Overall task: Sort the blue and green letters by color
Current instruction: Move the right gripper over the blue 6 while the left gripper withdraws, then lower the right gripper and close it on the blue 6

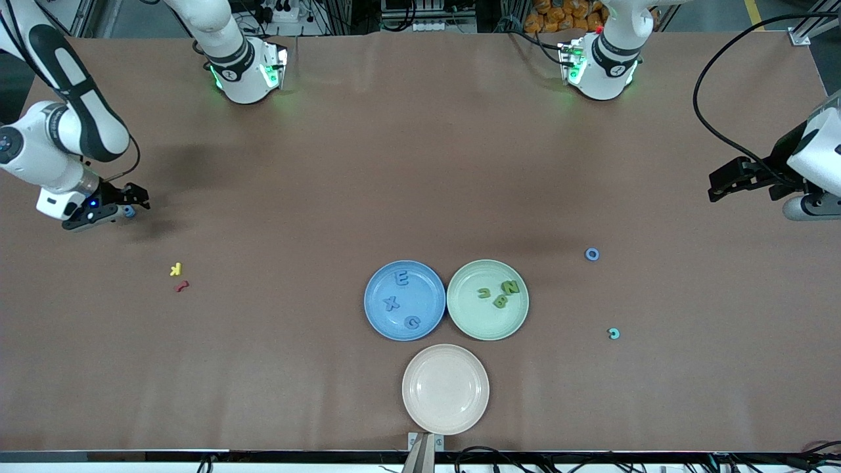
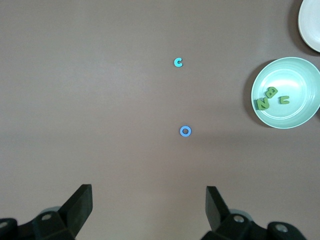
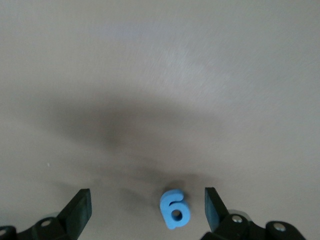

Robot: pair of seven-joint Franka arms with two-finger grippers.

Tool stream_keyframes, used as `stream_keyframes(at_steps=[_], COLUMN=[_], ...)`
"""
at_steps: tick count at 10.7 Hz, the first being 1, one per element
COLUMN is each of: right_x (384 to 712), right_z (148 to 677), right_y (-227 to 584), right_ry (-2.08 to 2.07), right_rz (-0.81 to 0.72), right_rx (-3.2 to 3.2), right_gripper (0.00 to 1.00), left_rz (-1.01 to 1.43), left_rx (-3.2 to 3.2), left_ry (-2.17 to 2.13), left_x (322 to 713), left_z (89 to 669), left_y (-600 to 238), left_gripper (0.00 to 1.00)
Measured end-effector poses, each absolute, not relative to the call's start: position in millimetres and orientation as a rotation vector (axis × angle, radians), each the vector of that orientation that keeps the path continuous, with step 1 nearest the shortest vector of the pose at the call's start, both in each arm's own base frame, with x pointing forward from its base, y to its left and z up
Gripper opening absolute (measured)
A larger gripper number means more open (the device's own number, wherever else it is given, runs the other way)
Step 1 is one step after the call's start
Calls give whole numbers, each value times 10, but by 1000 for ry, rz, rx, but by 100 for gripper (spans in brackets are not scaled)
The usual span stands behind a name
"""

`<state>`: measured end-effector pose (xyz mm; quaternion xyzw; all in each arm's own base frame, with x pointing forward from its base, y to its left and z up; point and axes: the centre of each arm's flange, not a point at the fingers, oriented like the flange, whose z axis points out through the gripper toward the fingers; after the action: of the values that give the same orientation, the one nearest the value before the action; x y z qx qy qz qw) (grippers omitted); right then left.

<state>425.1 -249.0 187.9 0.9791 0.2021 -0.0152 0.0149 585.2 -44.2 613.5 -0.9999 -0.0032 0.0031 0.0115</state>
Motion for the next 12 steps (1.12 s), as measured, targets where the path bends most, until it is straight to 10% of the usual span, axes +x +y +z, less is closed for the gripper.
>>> stream_keyframes(at_steps=[12], right_x=[3971], right_z=[1610], right_y=[-2634], right_ry=[687], right_rz=[-70], right_rx=[3044], right_gripper=[100], left_rz=[77], left_rx=[-3115], left_ry=[2], left_x=[5798], left_z=[6163], left_y=[-481], left_gripper=[100])
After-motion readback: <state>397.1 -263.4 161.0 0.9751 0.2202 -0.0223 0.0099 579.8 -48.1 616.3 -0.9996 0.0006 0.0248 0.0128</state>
